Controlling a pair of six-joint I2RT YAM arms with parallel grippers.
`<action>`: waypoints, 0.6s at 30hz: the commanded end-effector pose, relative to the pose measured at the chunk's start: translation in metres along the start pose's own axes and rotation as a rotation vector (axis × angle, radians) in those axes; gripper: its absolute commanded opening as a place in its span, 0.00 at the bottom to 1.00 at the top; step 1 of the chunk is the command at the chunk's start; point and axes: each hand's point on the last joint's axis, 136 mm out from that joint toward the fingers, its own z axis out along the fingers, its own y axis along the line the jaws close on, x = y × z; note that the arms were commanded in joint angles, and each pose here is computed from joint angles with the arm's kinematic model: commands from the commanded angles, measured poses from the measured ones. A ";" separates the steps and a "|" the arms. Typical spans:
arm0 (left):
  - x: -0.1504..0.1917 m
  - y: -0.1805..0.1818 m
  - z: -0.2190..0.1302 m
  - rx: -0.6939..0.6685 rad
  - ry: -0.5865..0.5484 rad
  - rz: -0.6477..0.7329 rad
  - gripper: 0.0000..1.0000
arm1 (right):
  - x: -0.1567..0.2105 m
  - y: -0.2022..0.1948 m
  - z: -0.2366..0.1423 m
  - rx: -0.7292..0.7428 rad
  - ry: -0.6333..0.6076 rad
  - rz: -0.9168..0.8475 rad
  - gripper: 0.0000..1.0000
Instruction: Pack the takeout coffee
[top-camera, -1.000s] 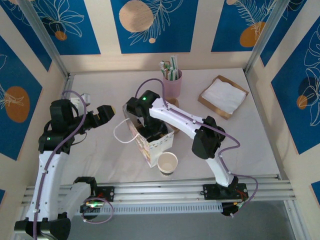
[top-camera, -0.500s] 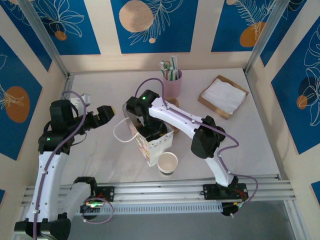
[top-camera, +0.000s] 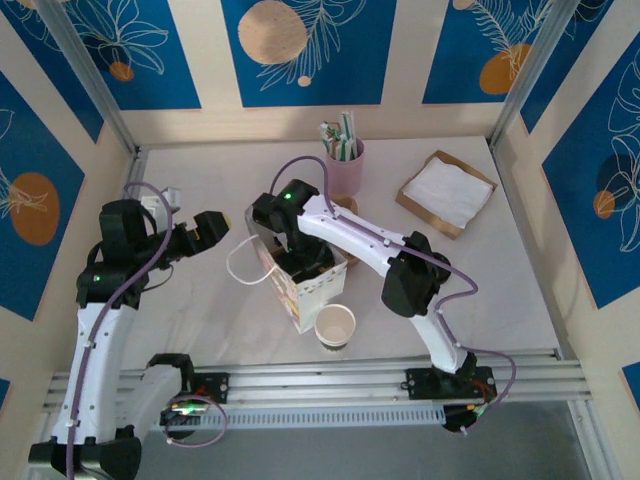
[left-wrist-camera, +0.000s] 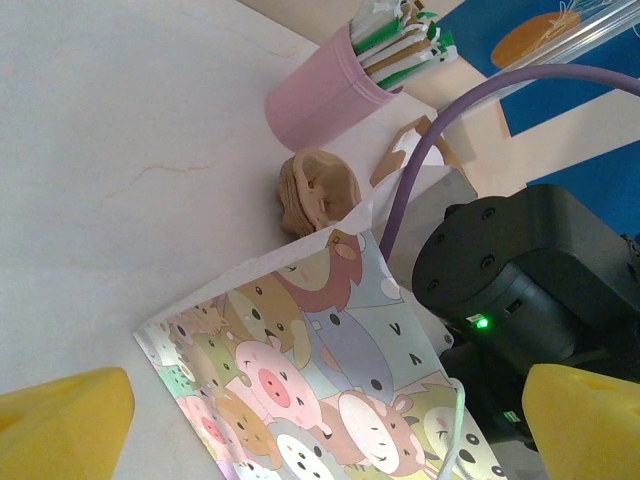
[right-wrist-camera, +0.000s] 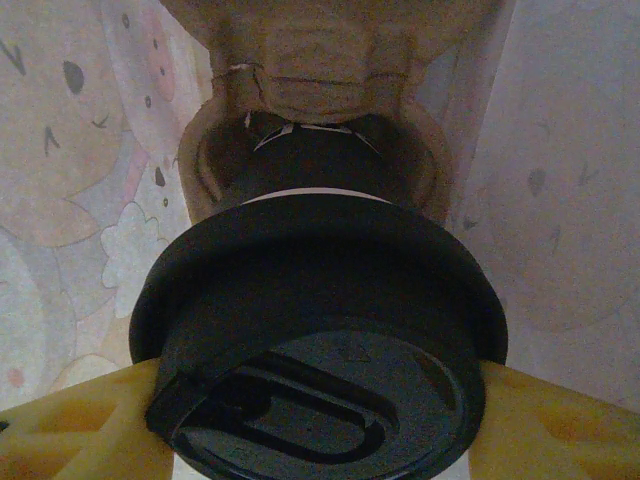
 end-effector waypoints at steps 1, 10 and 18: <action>0.004 -0.007 -0.003 0.025 0.017 0.019 1.00 | 0.028 -0.014 0.000 0.055 0.141 0.012 0.60; 0.005 -0.007 -0.003 0.022 0.018 0.020 1.00 | 0.028 -0.014 0.000 0.056 0.141 0.011 0.60; 0.006 -0.007 -0.004 0.022 0.018 0.021 1.00 | 0.028 -0.014 0.000 0.058 0.142 0.012 0.60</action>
